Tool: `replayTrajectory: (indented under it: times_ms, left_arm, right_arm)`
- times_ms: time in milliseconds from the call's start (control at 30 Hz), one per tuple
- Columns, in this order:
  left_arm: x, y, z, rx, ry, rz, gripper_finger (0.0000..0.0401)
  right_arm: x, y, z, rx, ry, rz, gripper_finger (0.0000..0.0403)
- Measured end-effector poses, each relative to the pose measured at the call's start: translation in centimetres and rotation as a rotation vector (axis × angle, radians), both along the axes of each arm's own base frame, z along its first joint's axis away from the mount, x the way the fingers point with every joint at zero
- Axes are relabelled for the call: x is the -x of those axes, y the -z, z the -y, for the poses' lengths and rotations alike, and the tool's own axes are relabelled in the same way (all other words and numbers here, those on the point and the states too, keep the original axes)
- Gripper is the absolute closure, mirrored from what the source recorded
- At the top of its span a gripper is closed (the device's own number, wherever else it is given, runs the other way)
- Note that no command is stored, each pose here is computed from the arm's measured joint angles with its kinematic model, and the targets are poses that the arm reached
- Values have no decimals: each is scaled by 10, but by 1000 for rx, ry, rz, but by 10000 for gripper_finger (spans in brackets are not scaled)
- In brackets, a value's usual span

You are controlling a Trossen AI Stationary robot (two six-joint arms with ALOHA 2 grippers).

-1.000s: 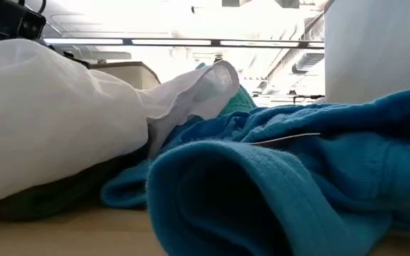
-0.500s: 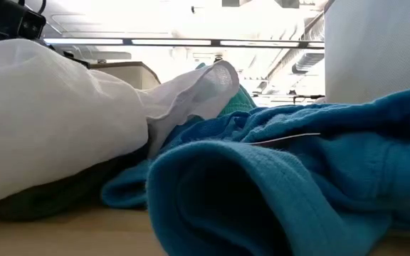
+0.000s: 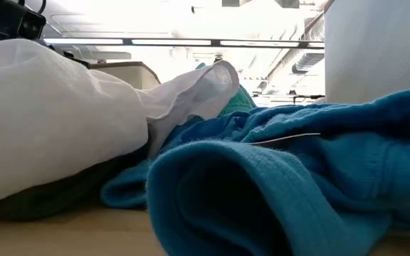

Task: Sort clothes

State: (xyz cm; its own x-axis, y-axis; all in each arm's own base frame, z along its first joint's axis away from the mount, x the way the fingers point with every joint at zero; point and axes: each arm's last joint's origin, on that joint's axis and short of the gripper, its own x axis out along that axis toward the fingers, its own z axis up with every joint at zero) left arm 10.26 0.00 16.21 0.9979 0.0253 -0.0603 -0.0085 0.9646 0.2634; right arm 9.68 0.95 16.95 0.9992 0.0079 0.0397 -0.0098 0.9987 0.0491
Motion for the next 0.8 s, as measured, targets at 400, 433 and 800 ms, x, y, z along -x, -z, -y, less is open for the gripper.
replayTrajectory:
  times_ms: [400,433,800]
  left_arm:
    - [0,-12,0,44,14,129,401]
    - [0,-16,1,86,37,173,401]
    - [18,-69,4,559,264,648,401]
  right_arm:
    - [0,0,0,0,0,0,402]
    - [0,0,0,0,0,0,402]
    - [0,0,0,0,0,0,402]
